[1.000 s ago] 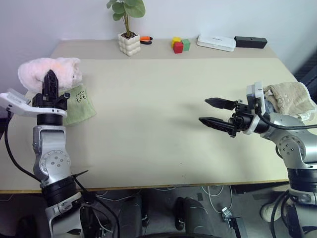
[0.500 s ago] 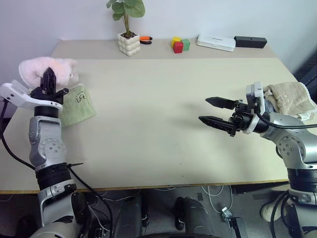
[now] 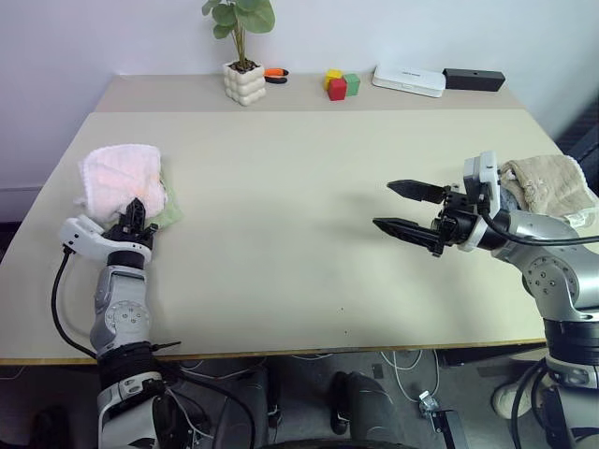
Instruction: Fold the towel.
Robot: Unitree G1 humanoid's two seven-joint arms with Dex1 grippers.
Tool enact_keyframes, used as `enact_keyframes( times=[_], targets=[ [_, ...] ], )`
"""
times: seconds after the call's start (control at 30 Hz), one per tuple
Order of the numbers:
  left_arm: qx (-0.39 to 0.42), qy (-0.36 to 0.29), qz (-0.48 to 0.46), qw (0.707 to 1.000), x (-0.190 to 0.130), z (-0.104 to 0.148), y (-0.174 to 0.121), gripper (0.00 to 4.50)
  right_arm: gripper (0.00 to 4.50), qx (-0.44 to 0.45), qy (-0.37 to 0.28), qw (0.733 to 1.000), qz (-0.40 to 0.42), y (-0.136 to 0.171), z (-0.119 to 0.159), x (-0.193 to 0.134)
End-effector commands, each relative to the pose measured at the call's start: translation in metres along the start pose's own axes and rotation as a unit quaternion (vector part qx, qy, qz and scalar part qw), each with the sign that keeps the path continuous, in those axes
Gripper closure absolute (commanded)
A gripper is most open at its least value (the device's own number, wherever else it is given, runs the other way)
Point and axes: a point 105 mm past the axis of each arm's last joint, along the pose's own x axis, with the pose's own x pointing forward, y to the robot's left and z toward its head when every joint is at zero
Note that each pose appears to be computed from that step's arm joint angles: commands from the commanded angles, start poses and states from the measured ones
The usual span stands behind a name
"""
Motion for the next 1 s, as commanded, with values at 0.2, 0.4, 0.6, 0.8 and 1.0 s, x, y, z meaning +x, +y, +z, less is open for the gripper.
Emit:
enact_keyframes(
  times=[0.2, 0.4, 0.6, 0.8, 1.0],
  targets=[
    [-0.005, -0.007, -0.079, 0.997, -0.019, 0.023, -0.036, 0.07, 0.00, -0.030, -0.019, 0.999, 0.006, -0.001, 0.014, 0.002],
    [-0.014, 0.016, -0.088, 0.996, -0.046, 0.013, -0.047, 0.07, 0.00, -0.012, -0.038, 0.999, 0.015, 0.000, 0.016, 0.001],
    [-0.022, 0.024, -0.101, 0.994, -0.046, 0.004, -0.070, 0.07, 0.00, -0.003, -0.052, 0.998, 0.041, 0.006, 0.024, 0.002],
    [0.013, 0.132, -0.201, 0.971, -0.060, -0.041, -0.106, 0.07, 0.00, -0.007, -0.046, 0.998, 0.040, 0.009, 0.024, -0.004],
    [0.130, 0.169, -0.369, 0.905, -0.058, -0.047, -0.146, 0.07, 0.00, -0.001, -0.035, 0.998, 0.043, 0.009, 0.019, -0.011]
  ],
)
